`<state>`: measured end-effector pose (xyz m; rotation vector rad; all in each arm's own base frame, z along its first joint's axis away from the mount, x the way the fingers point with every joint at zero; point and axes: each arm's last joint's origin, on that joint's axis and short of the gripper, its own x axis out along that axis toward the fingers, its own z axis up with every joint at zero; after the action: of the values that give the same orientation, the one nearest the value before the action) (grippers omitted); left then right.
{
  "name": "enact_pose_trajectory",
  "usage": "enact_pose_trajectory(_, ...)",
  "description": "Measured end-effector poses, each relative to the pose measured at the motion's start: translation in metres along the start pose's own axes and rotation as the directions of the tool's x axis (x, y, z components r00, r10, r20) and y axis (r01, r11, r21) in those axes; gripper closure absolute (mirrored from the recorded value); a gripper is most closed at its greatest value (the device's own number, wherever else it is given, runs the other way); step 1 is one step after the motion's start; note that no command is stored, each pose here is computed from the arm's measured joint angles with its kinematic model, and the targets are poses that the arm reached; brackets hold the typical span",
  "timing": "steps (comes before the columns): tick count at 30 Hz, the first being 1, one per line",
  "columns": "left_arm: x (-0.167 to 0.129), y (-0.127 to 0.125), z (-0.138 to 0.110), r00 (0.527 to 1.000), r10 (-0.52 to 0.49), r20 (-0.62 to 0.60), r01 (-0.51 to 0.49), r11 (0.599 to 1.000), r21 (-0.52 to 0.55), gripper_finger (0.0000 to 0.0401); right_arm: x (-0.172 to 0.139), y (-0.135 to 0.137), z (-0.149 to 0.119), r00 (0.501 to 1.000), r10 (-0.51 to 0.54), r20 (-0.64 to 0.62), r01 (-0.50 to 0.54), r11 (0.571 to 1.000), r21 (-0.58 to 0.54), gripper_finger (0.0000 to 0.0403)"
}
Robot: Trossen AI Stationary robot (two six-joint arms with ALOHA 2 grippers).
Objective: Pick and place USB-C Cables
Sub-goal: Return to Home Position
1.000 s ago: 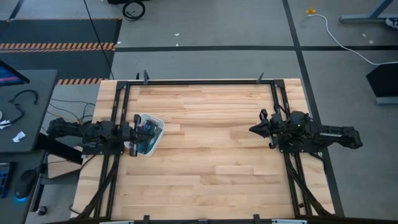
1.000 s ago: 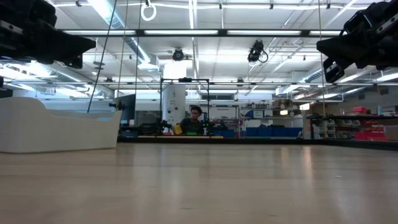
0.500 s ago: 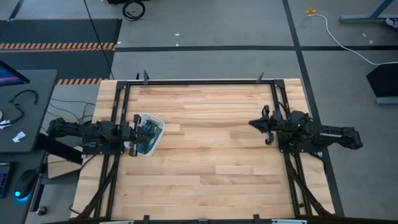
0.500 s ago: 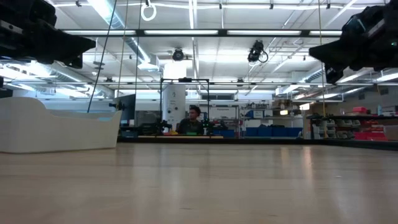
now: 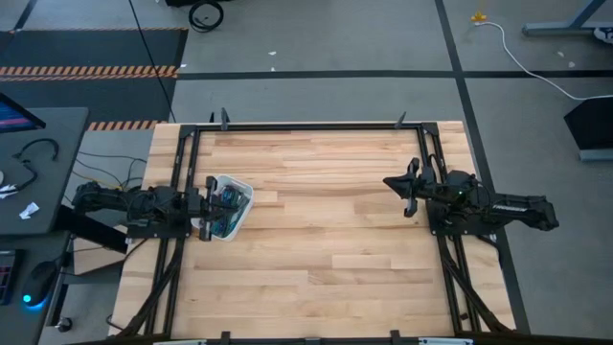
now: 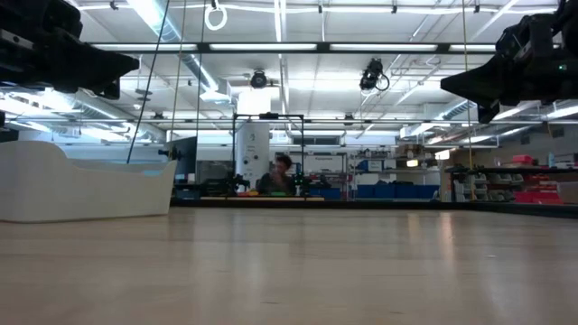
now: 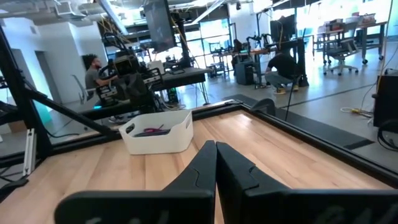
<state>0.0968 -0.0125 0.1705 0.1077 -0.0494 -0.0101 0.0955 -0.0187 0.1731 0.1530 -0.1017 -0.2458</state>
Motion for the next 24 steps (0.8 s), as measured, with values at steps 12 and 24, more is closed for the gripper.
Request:
enact_pose_trajectory(12, 0.0, 0.0, 0.0001, 1.0, 0.0, 0.001, 0.0, 1.0, 0.0, 0.0365, 0.0, 0.0, 0.0, 1.0, 0.001, -0.001, -0.001, 1.0, 0.0, 0.0393)
enact_pose_trajectory(24, 0.0, 0.0, 0.0, 1.0, 0.0, 0.001, 0.0, 1.0, -0.001, 0.0378, 0.0, 0.0001, 0.0, 1.0, 0.002, -0.001, -0.002, 1.0, 0.0, 0.0392)
